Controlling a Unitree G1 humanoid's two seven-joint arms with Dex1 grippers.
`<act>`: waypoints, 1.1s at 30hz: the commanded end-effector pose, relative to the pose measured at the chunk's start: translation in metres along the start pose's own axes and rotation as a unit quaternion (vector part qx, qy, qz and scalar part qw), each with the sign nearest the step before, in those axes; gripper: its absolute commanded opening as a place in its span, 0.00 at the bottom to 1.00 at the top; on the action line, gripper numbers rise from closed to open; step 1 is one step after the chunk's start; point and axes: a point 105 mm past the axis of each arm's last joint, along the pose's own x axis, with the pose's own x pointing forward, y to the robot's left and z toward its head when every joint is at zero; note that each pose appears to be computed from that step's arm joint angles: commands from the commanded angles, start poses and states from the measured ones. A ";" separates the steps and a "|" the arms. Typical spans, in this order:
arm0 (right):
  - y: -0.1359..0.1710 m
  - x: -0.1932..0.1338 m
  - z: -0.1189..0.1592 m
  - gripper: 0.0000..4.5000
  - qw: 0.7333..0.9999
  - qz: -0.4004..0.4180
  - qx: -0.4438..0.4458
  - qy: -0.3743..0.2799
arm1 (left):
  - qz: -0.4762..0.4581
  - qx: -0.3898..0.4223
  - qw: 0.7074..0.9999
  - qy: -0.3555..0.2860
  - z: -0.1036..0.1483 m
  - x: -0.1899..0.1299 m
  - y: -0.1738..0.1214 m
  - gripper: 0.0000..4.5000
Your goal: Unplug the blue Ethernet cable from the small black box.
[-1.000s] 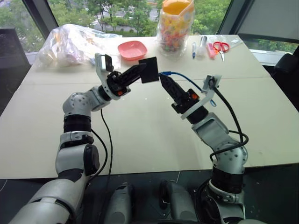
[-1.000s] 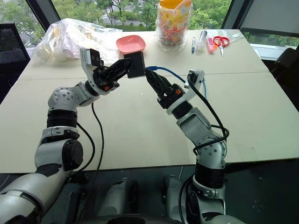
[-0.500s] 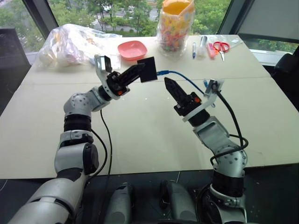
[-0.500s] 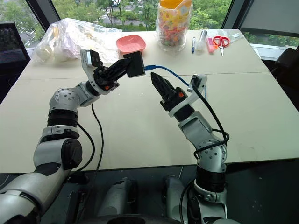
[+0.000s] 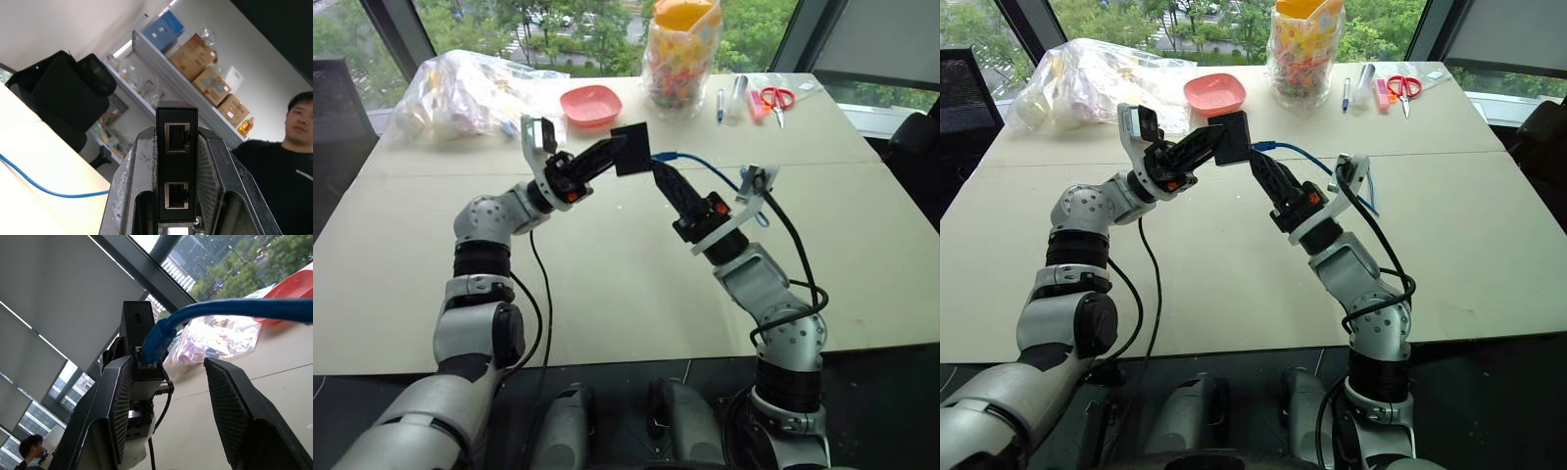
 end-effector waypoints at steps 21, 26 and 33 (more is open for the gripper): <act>0.014 0.009 0.000 0.01 0.998 0.044 0.034 -0.016 | -0.024 0.013 1.000 0.000 0.001 0.007 -0.012 0.10; -0.017 -0.001 0.030 0.01 0.995 -0.021 0.056 -0.086 | 0.017 0.048 0.998 -0.033 0.026 -0.015 -0.011 0.10; -0.051 -0.023 0.065 0.01 0.988 -0.080 0.033 -0.130 | 0.064 0.095 0.992 -0.059 0.057 -0.044 -0.015 0.10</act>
